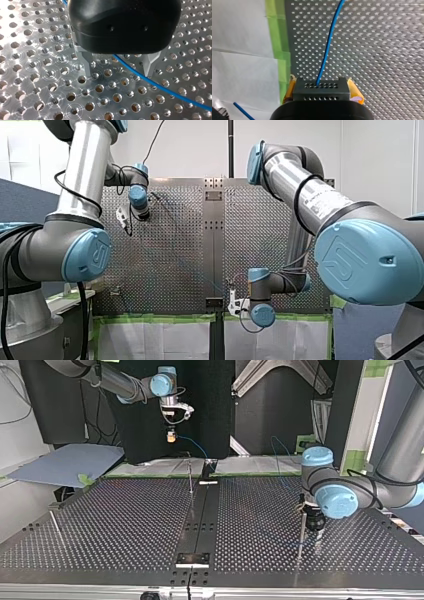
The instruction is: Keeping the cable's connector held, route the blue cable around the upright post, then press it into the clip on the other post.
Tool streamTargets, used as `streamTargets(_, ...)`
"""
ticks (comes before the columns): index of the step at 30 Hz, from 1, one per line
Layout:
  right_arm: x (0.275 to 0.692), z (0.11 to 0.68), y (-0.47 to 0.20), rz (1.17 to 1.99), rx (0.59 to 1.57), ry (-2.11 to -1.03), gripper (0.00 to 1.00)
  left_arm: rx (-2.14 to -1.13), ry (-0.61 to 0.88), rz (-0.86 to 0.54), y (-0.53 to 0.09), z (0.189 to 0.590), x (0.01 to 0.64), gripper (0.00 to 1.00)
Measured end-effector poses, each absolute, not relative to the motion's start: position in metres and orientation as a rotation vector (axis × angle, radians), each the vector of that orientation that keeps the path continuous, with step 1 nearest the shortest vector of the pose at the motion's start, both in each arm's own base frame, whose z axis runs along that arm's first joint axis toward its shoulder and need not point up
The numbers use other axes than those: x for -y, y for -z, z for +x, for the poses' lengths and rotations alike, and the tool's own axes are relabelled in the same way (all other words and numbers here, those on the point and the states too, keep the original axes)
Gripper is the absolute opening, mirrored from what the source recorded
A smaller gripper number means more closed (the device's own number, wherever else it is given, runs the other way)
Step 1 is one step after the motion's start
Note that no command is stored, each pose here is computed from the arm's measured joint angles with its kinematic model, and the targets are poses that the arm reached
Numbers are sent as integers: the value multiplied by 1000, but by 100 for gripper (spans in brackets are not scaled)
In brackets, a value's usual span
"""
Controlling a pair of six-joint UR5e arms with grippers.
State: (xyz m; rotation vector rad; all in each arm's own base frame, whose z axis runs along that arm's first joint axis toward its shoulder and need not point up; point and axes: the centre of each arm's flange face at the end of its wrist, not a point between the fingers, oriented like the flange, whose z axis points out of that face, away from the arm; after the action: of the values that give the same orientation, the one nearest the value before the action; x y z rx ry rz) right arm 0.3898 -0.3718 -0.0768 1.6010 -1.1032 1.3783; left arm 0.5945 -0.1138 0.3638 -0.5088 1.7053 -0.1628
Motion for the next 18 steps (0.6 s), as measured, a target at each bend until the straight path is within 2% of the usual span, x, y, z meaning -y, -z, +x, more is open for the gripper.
streamTargets(7, 366, 377, 49, 1540, 1112, -1440, 0, -1708, 161, -508, -364, 594, 115, 98)
streamTargets(18, 367, 361, 56, 1557, 1104, -1454, 0, -1709, 162, -508, -364, 594, 115, 98)
